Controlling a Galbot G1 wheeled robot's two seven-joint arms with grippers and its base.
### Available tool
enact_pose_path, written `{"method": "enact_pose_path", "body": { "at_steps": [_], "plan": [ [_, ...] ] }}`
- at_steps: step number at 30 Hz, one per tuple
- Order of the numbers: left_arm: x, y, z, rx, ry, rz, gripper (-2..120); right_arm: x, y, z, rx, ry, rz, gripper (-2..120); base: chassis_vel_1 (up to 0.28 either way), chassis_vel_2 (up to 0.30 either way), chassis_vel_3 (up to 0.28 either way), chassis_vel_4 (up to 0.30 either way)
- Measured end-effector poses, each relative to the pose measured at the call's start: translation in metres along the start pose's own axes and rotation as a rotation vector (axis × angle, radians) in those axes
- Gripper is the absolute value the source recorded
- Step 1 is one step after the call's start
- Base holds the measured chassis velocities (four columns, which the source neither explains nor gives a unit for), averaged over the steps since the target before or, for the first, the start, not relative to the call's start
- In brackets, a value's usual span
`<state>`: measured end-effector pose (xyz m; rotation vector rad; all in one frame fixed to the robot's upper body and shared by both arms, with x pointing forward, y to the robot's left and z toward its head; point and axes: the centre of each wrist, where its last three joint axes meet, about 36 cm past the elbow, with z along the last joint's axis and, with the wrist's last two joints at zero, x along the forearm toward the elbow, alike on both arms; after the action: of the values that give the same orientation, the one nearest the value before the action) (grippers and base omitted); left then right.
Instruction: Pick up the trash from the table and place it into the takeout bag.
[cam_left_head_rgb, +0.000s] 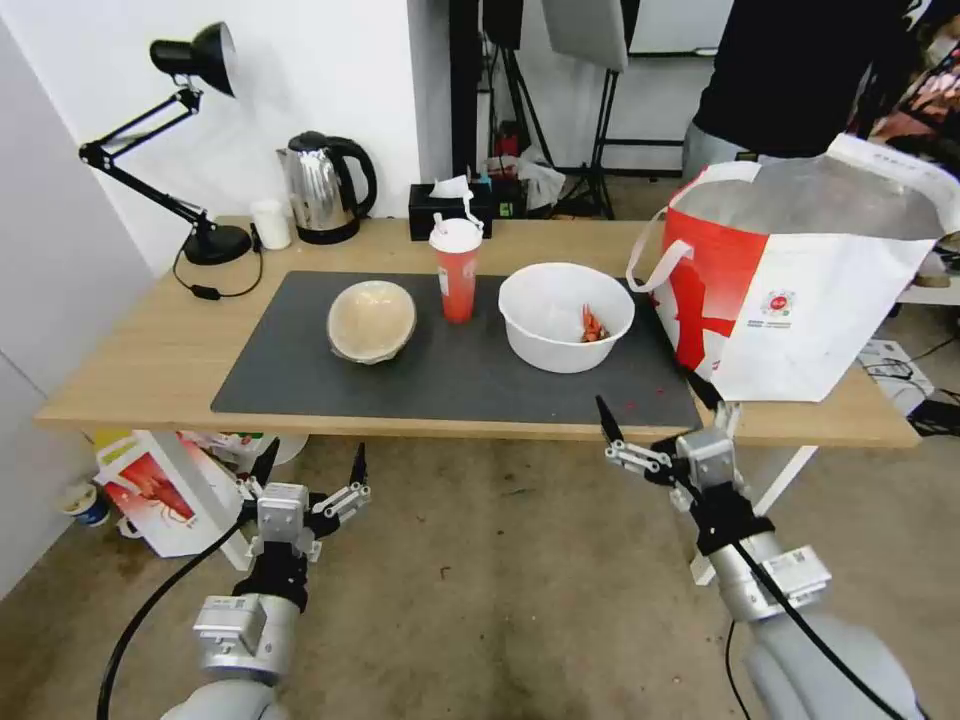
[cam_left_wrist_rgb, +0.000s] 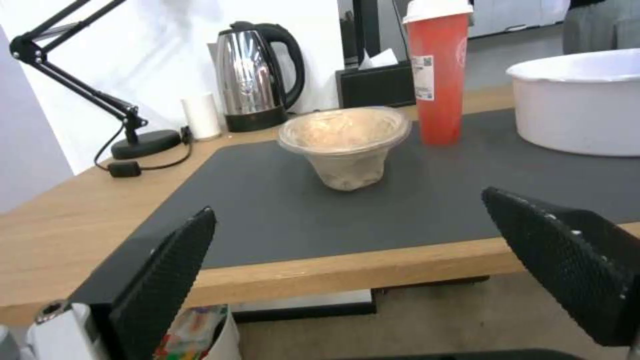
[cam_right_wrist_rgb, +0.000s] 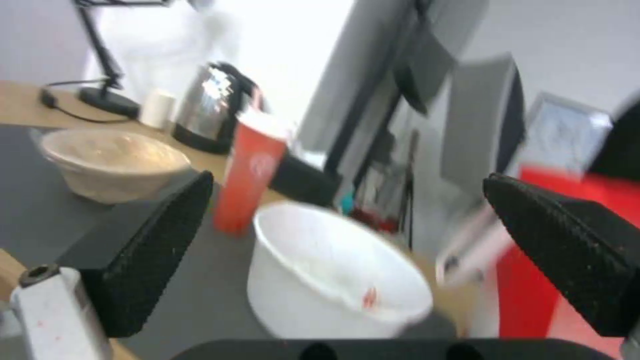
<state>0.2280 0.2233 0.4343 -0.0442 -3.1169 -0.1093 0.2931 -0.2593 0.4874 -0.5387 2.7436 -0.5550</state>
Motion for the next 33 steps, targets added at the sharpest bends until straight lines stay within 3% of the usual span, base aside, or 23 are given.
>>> {"method": "enact_pose_path", "body": {
  "at_steps": [8, 20, 33],
  "plan": [
    [0.000, 0.000, 0.000, 0.000, 0.000, 0.000, 100, -0.015, -0.021, -0.009, 0.093, -0.069, -0.097, 100, 0.000, 0.000, 0.000, 0.000],
    [0.000, 0.000, 0.000, 0.000, 0.000, 0.000, 100, -0.050, -0.074, -0.045, 0.303, -0.192, -0.350, 100, 0.000, 0.000, 0.000, 0.000],
    [0.000, 0.000, 0.000, 0.000, 0.000, 0.000, 100, -0.073, -0.116, -0.074, 0.473, -0.185, -0.570, 100, 0.000, 0.000, 0.000, 0.000]
  ]
}}
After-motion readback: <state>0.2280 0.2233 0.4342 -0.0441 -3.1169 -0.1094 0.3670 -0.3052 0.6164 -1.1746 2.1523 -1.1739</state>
